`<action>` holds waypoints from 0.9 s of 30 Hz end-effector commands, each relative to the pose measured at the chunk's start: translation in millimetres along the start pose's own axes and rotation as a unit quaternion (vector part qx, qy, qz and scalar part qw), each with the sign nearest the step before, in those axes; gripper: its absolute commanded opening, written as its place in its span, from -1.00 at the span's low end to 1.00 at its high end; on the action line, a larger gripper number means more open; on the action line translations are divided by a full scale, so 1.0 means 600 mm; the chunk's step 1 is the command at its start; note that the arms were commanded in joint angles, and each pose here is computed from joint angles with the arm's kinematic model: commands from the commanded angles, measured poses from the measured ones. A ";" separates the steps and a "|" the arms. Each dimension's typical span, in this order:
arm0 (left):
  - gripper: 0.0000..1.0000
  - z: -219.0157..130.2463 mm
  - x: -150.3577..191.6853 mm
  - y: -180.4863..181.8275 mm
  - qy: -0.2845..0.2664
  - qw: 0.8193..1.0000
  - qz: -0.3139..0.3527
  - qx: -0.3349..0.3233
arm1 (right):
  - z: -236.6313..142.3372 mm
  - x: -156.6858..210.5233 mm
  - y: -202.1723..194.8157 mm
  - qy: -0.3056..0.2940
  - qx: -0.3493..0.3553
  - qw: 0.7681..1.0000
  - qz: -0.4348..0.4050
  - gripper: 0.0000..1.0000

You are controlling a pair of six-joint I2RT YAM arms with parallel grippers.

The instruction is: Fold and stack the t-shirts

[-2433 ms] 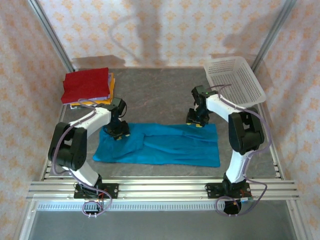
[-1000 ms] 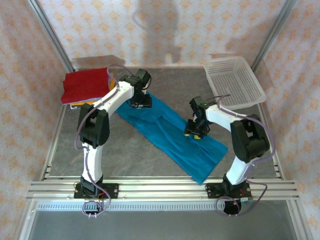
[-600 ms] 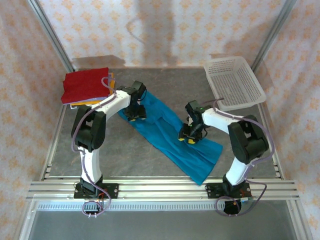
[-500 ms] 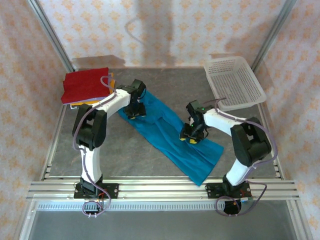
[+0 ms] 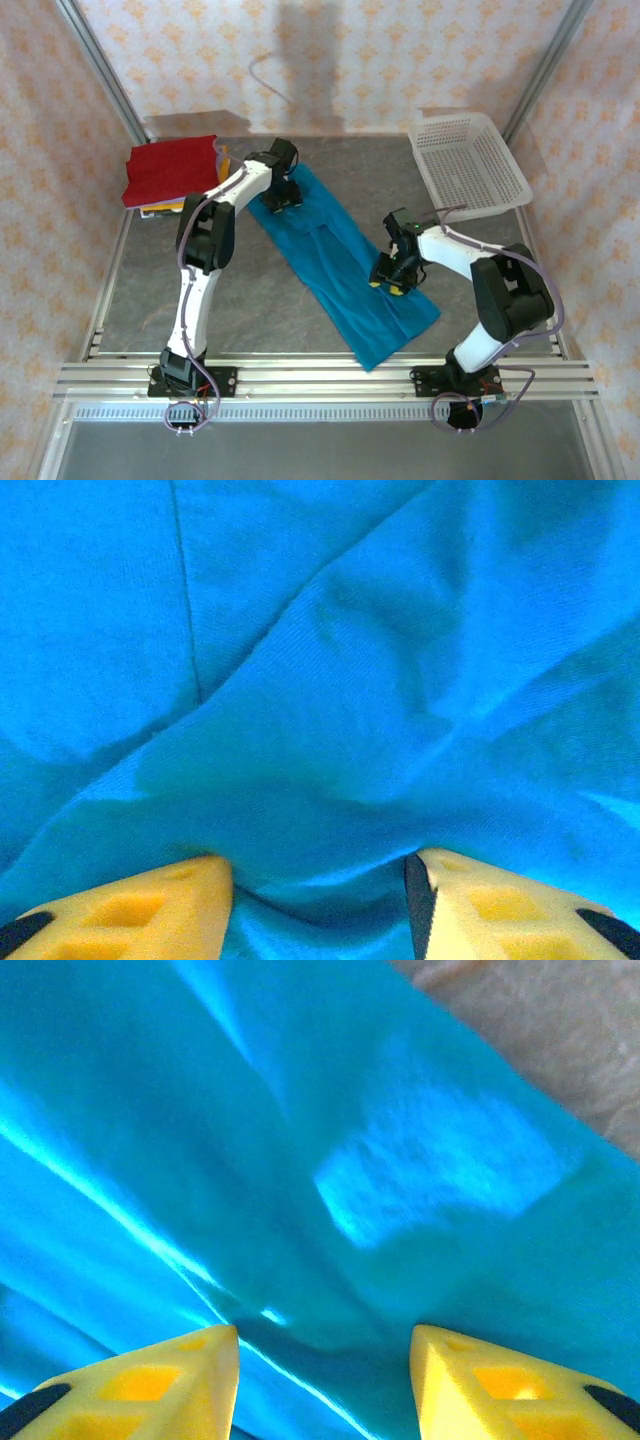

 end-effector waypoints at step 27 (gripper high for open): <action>0.02 0.004 0.082 -0.102 -0.022 0.979 -0.095 0.178 | -0.046 0.044 0.072 -0.066 -0.093 0.993 0.024 0.20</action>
Point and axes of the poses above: each hand's point on the last joint's axis, 136 mm out from that joint toward the fingers, its own z axis out along the fingers, its own y axis along the line the jaws close on, x = y × z, the point moved 9 cm from there along -z, back along the fingers, and after that the axes turned 2 degrees about z, right-handed, at the moved point
